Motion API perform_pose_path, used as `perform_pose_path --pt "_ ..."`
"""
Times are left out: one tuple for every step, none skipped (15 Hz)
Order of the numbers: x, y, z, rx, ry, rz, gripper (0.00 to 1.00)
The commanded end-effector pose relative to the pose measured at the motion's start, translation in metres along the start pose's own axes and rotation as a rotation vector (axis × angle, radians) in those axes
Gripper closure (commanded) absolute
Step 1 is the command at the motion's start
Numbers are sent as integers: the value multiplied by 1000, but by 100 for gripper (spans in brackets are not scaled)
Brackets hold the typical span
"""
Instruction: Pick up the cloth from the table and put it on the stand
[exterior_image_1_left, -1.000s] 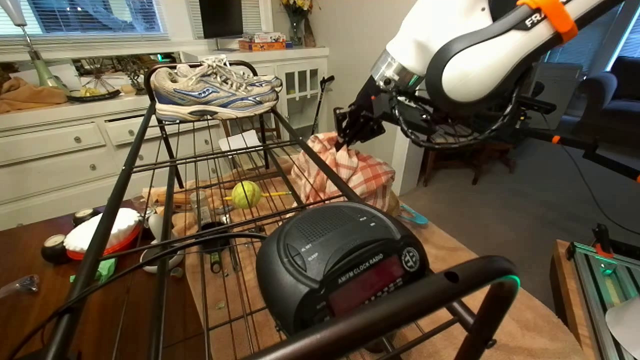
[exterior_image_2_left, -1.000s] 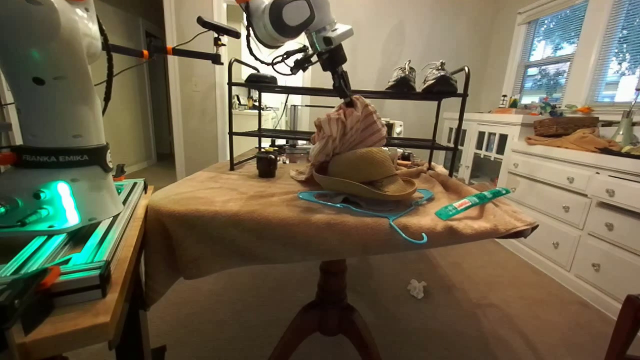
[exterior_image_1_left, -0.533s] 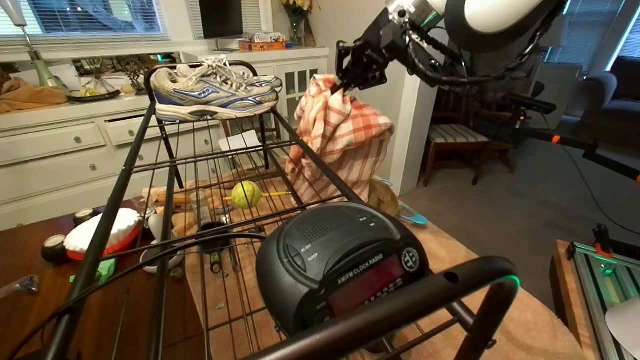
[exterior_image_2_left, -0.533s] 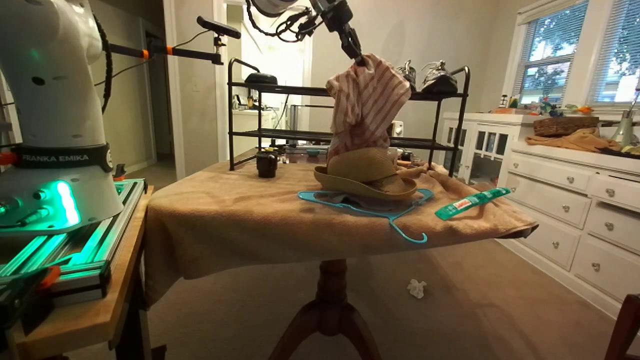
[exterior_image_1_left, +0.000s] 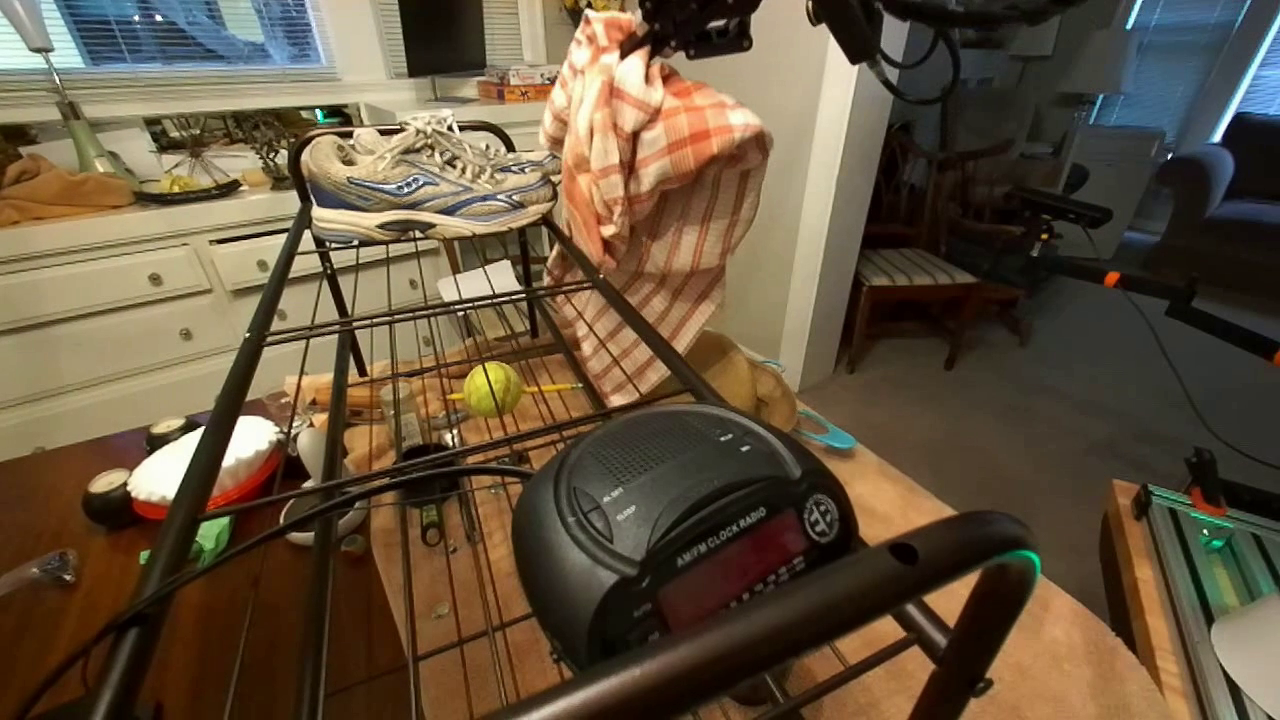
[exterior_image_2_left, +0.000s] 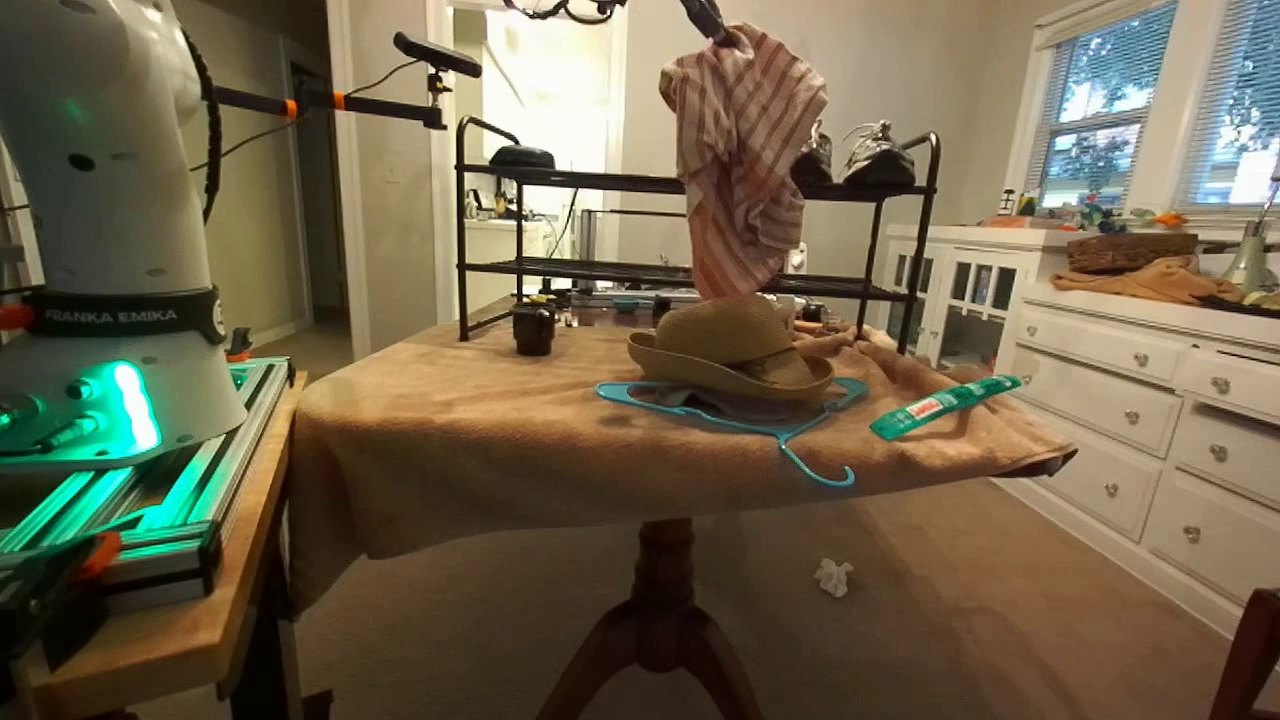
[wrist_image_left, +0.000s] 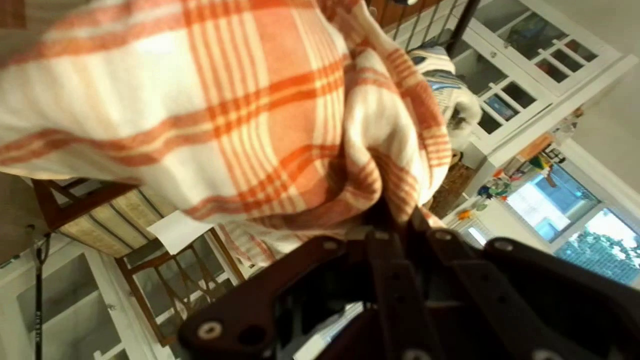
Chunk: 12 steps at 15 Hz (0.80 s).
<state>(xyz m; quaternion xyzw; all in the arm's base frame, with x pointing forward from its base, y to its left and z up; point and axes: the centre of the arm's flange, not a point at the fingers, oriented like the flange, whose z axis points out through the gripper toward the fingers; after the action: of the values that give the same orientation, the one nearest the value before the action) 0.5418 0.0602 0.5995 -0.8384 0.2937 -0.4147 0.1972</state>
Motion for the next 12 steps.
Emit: perform_pose_path --pt "12 -40 -24 94 32 -7 98" --pt "12 -50 -29 117 38 -13 98" --pt "10 -60 -33 144 32 -16 98" --pt "7 -70 -37 183 28 -24 98" --pt "3 -80 -39 213 22 -33 98" --pt "-2 -91 -39 254 10 -52 98" --pt "-8 -101 -37 288 -13 -57 98" --pt "-17 -112 -33 327 -42 -69 98" --pt "-26 -122 -29 356 -83 -78 98" --pt "-38 -133 -22 397 -136 -91 98" --pt "-49 -143 -15 427 -179 -97 98" --pt "-61 -153 -6 457 -217 -111 98"
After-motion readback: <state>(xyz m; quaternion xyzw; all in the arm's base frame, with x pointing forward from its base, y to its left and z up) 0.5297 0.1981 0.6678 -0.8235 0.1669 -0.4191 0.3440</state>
